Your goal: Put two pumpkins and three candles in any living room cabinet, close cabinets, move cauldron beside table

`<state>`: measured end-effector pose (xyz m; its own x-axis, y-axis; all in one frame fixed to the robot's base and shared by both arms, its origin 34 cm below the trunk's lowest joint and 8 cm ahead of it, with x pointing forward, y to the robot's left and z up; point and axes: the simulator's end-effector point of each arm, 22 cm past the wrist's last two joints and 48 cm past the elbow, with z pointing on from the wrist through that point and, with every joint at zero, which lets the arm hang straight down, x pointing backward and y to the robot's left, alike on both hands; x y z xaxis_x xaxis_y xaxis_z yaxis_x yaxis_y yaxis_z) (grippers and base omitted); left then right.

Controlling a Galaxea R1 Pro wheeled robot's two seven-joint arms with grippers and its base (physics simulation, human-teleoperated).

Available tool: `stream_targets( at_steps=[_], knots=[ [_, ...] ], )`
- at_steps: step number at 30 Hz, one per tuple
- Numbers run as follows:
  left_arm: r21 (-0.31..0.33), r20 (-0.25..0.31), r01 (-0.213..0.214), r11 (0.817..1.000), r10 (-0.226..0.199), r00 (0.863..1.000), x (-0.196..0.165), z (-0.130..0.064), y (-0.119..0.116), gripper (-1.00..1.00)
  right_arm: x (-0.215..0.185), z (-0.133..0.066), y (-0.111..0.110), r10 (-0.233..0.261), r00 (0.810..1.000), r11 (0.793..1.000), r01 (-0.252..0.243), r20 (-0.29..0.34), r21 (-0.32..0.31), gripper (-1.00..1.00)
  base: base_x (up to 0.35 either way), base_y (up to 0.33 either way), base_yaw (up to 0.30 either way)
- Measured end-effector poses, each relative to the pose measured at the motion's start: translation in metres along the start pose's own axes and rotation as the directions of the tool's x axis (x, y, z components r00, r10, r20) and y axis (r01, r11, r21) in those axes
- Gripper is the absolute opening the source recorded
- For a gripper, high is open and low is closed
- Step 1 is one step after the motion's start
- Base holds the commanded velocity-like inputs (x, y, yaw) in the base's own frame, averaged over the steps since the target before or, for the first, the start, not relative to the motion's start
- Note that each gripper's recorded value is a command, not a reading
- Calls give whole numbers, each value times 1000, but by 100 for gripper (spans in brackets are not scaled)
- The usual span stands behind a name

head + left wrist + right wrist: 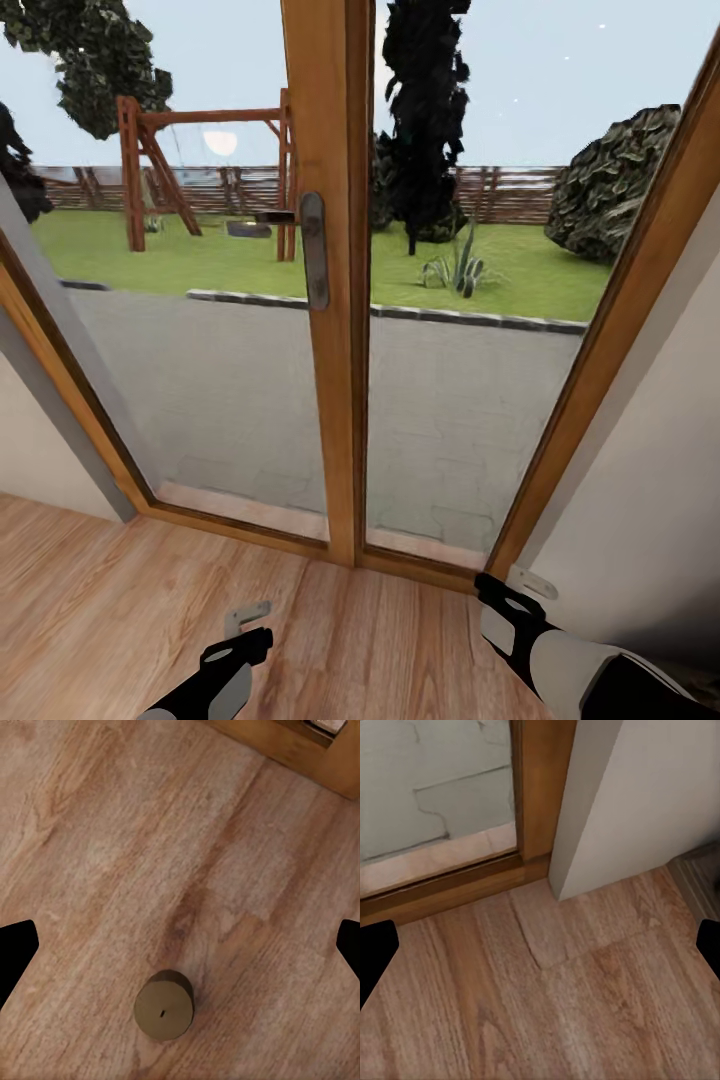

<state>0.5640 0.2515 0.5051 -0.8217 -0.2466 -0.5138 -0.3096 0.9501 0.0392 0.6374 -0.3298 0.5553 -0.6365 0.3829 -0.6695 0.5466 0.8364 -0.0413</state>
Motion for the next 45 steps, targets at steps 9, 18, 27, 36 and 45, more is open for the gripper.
stream_targets(
  at_steps=[9,18,27,36,45],
  knots=[
    [1,1,1,1000,-1,1000,4,6,-1,100,5,5,1,-4,1000,1000,4,1,-3,100,0,0,0],
    [-3,4,2,1000,-2,1000,12,19,0,100,6,16,10,-151,987,988,153,56,-34,100,0,0,0],
    [-13,3,4,1000,-4,1000,22,32,2,100,16,27,14,-200,977,978,204,69,-49,100,0,0,0],
    [-16,5,7,1000,-7,1000,32,46,3,100,28,37,18,-202,977,977,206,71,-58,100,0,0,0],
    [-15,4,7,1000,-7,1000,42,60,4,100,40,49,18,-203,977,977,207,73,-59,100,0,0,0]
  ],
)
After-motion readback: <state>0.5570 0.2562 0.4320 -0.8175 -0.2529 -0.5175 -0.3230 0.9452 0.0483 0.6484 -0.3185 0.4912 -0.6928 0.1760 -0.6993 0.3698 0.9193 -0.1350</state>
